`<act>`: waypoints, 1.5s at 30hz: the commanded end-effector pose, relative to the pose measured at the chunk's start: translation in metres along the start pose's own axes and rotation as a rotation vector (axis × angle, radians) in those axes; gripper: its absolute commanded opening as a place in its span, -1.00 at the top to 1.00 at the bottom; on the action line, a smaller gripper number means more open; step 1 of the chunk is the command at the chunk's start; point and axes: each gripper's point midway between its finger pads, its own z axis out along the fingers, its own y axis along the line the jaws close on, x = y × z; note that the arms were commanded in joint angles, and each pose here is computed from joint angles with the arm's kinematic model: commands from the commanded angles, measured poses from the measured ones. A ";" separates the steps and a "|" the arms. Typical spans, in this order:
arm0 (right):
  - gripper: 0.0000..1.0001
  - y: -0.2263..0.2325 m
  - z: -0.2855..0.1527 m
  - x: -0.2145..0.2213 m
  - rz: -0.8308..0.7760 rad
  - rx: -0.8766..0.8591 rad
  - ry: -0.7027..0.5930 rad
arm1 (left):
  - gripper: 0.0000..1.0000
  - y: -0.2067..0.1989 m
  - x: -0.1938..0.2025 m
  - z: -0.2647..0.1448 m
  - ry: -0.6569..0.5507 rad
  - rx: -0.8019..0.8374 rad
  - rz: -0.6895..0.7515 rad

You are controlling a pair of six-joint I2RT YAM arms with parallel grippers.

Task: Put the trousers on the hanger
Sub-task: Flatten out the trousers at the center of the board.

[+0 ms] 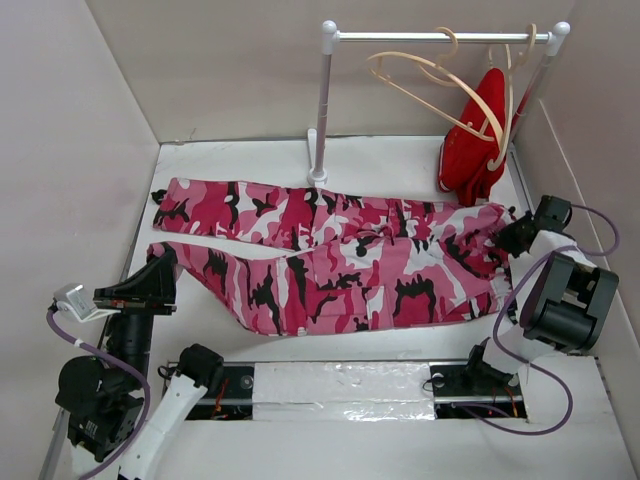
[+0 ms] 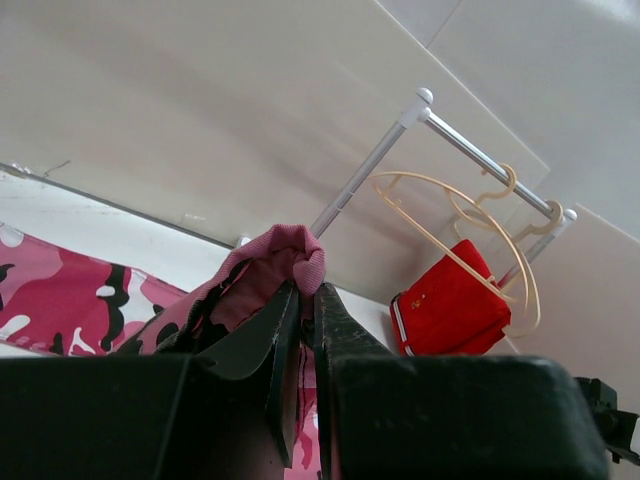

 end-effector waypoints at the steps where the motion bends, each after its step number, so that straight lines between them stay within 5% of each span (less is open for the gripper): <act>1: 1.00 0.044 -0.010 -0.039 -0.044 -0.121 -0.104 | 1.00 -0.002 -0.020 -0.013 -0.085 0.036 -0.028; 3: 0.64 0.043 -0.021 -0.043 -0.038 -0.102 -0.134 | 1.00 -0.004 -0.018 -0.013 -0.085 0.050 -0.034; 4: -0.03 0.037 -0.025 -0.038 -0.030 -0.077 -0.129 | 1.00 -0.004 -0.015 -0.012 -0.080 0.053 -0.036; 5: -0.32 0.031 -0.030 -0.039 -0.024 -0.043 -0.150 | 1.00 -0.005 -0.016 -0.012 -0.080 0.059 -0.038; 8: -0.86 0.009 -0.054 -0.032 -0.012 0.030 -0.193 | 1.00 -0.007 -0.016 -0.011 -0.079 0.064 -0.036; 15: -0.70 -0.061 -0.107 0.030 0.108 0.137 -0.302 | 1.00 -0.006 -0.020 -0.015 -0.105 0.066 -0.052; 20: -0.45 -0.051 -0.139 0.057 0.234 0.013 -0.315 | 1.00 -0.008 -0.028 -0.020 -0.132 0.081 -0.074; 25: -0.28 -0.047 -0.136 0.074 0.228 0.008 -0.228 | 1.00 -0.006 -0.034 -0.026 -0.151 0.093 -0.095; 29: 0.04 -0.053 -0.112 0.068 0.237 0.073 -0.200 | 1.00 -0.007 -0.038 -0.028 -0.146 0.096 -0.102; 31: 0.03 -0.058 -0.103 0.061 0.186 0.130 -0.185 | 1.00 -0.006 -0.037 -0.027 -0.137 0.094 -0.095; 35: -0.46 -0.076 -0.071 0.069 0.128 0.289 -0.055 | 1.00 -0.006 -0.030 -0.026 -0.114 0.099 -0.096; 39: -0.52 -0.071 -0.054 0.063 0.078 0.340 -0.028 | 1.00 -0.003 -0.029 -0.026 -0.112 0.086 -0.091; 42: -0.06 -0.073 -0.036 0.071 0.046 0.370 0.030 | 1.00 -0.001 -0.029 -0.027 -0.112 0.077 -0.087; 44: 0.61 -0.059 -0.030 0.064 0.026 0.355 0.027 | 1.00 0.000 -0.030 -0.027 -0.112 0.074 -0.083; 45: 0.78 -0.056 -0.029 0.062 0.017 0.363 0.021 | 1.00 0.001 -0.029 -0.027 -0.108 0.070 -0.079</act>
